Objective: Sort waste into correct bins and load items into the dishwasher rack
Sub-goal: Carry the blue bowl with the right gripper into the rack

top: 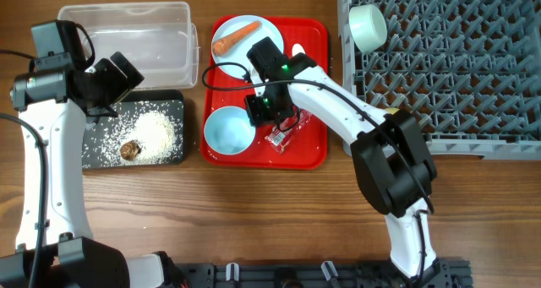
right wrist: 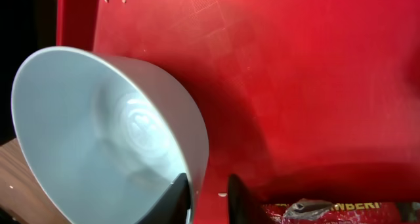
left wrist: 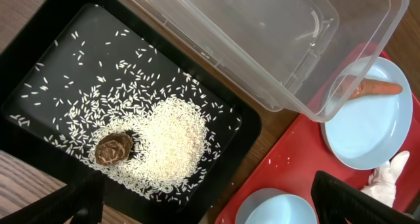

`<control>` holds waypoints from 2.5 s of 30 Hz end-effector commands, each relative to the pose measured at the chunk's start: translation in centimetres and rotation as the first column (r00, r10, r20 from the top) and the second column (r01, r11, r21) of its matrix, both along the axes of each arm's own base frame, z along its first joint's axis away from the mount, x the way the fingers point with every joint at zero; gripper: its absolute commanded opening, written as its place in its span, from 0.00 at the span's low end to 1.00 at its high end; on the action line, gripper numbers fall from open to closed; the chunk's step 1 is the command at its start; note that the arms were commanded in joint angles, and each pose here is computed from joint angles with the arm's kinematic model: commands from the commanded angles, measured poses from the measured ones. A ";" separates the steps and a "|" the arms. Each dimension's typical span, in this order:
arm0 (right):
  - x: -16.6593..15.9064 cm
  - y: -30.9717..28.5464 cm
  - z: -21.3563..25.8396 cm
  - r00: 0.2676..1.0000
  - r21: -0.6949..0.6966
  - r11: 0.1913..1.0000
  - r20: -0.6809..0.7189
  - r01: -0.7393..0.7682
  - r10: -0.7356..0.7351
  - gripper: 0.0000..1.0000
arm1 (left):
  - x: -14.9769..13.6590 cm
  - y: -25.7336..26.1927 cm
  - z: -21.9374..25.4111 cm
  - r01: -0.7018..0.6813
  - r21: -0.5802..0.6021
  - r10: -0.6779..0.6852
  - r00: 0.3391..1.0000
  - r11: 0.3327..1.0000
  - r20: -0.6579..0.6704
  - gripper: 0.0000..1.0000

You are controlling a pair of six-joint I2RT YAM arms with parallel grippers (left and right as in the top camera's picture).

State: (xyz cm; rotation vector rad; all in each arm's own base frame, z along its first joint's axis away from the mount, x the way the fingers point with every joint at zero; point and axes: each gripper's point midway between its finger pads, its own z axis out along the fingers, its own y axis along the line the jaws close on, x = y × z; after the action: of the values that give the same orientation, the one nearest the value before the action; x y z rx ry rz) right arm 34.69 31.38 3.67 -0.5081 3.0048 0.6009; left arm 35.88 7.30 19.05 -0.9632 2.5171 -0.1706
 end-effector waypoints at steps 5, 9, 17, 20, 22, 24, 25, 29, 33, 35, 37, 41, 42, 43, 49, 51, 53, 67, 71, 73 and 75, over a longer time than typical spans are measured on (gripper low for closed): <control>-0.4 0.4 -0.8 0.999 -0.005 1.000 -0.032 0.016 -0.016 0.04 | 0.1 -0.1 -0.1 0.002 -0.014 -0.002 1.000 1.000 -0.005 1.00; 1.6 -1.0 3.2 0.995 0.000 0.998 0.084 0.056 -0.056 0.04 | 0.1 -0.1 -0.1 0.002 -0.014 -0.002 1.000 1.000 -0.004 1.00; 9.7 -19.7 22.4 0.619 -0.051 0.828 0.691 0.558 -0.374 0.04 | 0.1 -0.2 -0.1 0.002 -0.015 -0.002 1.000 1.000 -0.004 1.00; 8.7 -28.6 24.6 0.481 -0.192 0.611 0.803 0.768 -0.352 0.04 | -0.2 -0.2 -0.3 0.002 -0.017 -0.002 1.000 1.000 -0.016 1.00; 7.2 -31.4 24.5 0.468 -0.274 0.495 0.821 0.825 -0.325 0.04 | -0.2 -0.2 -0.3 0.002 -0.018 -0.002 1.000 1.000 -0.019 1.00; 6.3 -33.4 25.6 0.441 -0.322 0.393 0.859 0.861 -0.262 0.04 | -0.2 -0.2 -0.3 0.002 -0.017 -0.002 1.000 1.000 -0.019 1.00; 6.0 -34.2 26.4 0.423 -0.336 0.341 0.878 0.878 -0.223 0.04 | -0.2 -0.2 -0.3 0.002 -0.017 -0.002 1.000 1.000 -0.019 1.00; 5.7 -35.3 27.2 0.469 -0.427 0.271 0.877 0.863 -0.109 0.04 | -0.2 -0.2 -0.3 0.002 -0.017 -0.002 1.000 1.000 -0.019 1.00; 6.5 -34.7 24.3 0.602 -0.562 0.297 0.796 0.772 -0.060 0.04 | -0.2 -0.2 -0.3 0.002 -0.017 -0.002 1.000 1.000 -0.019 1.00; 6.9 -34.3 22.5 0.663 -0.619 0.318 0.747 0.718 -0.042 0.04 | -0.3 -0.2 -0.3 0.002 -0.017 -0.002 1.000 1.000 -0.020 1.00; 7.5 -33.9 20.7 0.727 -0.685 0.331 0.686 0.649 -0.004 0.04 | -0.4 -0.3 -0.4 0.002 -0.019 -0.002 1.000 1.000 -0.027 1.00; 8.7 -33.6 17.7 0.808 -0.780 0.317 0.586 0.539 0.068 0.04 | -0.6 -0.3 -0.5 0.001 -0.022 -0.002 0.999 1.000 -0.037 1.00; 8.8 -33.5 17.2 0.813 -0.786 0.314 0.578 0.532 0.070 0.04 | -0.6 -0.3 -0.5 0.001 -0.022 -0.002 0.999 1.000 -0.037 1.00; 9.0 -33.5 16.6 0.822 -0.795 0.311 0.565 0.520 0.072 0.04 | -0.6 -0.3 -0.5 0.001 -0.022 -0.002 0.999 1.000 -0.037 1.00; 9.1 -33.0 14.5 0.857 -0.843 0.276 0.504 0.462 0.105 0.04 | -0.6 -0.3 -0.5 0.002 -0.022 -0.002 0.999 1.000 -0.037 1.00; 9.1 -33.2 15.3 0.851 -0.850 0.228 0.510 0.475 0.128 0.04 | -0.6 -0.3 -0.5 0.002 -0.022 -0.002 0.999 1.000 -0.037 1.00; 9.1 -32.9 16.0 0.843 -0.853 0.194 0.515 0.485 0.156 0.04 | -0.6 -0.3 -0.5 0.001 -0.022 -0.002 0.999 1.000 -0.037 1.00; 7.2 -26.7 11.6 0.903 -0.839 0.454 0.403 0.299 0.151 0.04 | -0.6 -0.3 -0.5 0.001 -0.022 -0.002 0.999 1.000 -0.037 1.00; 6.0 -26.1 10.8 0.919 -0.821 0.493 0.382 0.288 0.099 0.05 | -0.6 -0.3 -0.5 0.002 -0.022 -0.002 0.999 1.000 -0.037 1.00; 5.6 -25.5 10.2 0.928 -0.811 0.524 0.360 0.261 0.094 0.05 | -0.6 -0.3 -0.5 0.001 -0.022 -0.002 0.999 1.000 -0.037 0.99; 4.5 -24.0 9.2 0.946 -0.773 0.595 0.317 0.222 0.059 0.40 | -0.6 -0.3 -0.5 0.001 -0.022 -0.002 0.999 1.000 -0.036 1.00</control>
State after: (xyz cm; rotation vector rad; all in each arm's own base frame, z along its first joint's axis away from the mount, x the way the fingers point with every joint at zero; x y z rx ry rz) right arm 40.66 4.03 16.09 -0.3882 2.6020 -1.1479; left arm 35.07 7.09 18.66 -0.9780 2.5519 -0.1668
